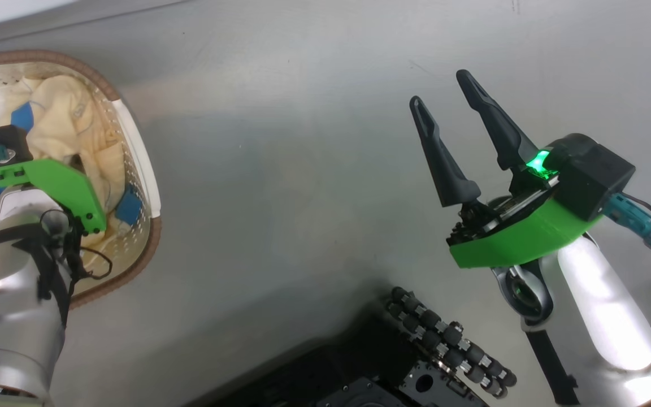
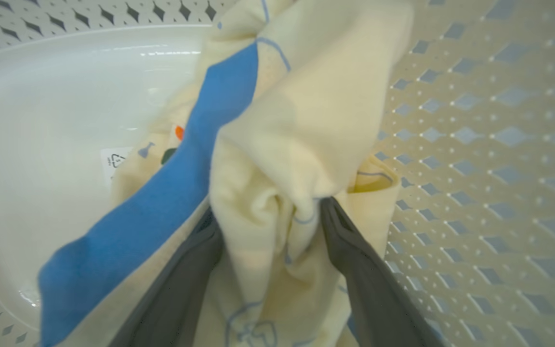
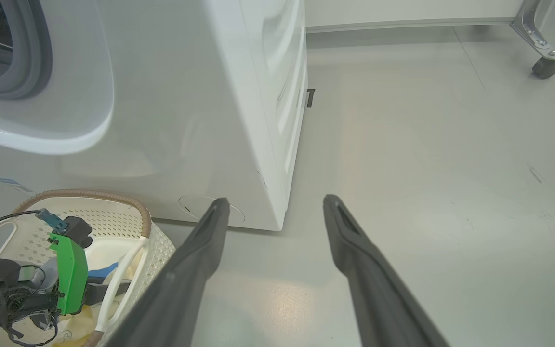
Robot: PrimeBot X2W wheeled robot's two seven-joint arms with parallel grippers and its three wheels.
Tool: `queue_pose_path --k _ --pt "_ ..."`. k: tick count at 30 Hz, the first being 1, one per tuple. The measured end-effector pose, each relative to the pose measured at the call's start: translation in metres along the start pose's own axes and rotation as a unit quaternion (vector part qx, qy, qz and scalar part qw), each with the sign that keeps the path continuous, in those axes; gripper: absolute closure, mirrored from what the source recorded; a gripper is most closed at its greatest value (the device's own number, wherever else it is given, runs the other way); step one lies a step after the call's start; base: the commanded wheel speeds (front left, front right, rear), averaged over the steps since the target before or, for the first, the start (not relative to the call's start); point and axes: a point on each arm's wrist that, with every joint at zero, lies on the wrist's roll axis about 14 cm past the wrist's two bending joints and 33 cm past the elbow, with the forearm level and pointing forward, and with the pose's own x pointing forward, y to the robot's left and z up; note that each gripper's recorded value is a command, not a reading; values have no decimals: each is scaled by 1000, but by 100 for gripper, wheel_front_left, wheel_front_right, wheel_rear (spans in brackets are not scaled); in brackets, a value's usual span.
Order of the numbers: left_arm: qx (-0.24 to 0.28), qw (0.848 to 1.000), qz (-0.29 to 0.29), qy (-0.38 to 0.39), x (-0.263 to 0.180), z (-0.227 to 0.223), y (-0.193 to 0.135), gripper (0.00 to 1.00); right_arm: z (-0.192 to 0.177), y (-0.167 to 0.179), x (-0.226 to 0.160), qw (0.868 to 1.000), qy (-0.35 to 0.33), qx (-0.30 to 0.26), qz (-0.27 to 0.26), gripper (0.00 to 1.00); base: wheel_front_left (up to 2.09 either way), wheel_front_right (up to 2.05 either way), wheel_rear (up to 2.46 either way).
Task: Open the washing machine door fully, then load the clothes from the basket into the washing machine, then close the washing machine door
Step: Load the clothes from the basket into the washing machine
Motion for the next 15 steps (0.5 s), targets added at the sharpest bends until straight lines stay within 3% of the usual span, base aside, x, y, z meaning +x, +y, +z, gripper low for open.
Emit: queue_pose_path --k 1,2,3,7,9,15 --pt "1 1000 -1 -1 1 0 0 9 -1 0 0 1000 1 0 0 0 0 0 0" --pt "2 1000 -2 -4 2 0 -1 38 -1 0 1 1000 1 0 0 0 0 0 0" --pt "3 1000 -3 -6 2 1 -2 54 -2 0 1 1000 2 0 0 0 0 0 0" --pt "10 1000 -10 -9 4 1 -4 72 -3 -1 2 1000 3 0 0 0 0 0 0" --pt "11 1000 -10 -10 4 0 -5 98 -4 -1 2 1000 3 -1 -1 0 0 0 0" --pt "16 1000 -9 -19 2 3 -3 100 -2 -2 3 1000 0 0 -1 0 0 0 0"
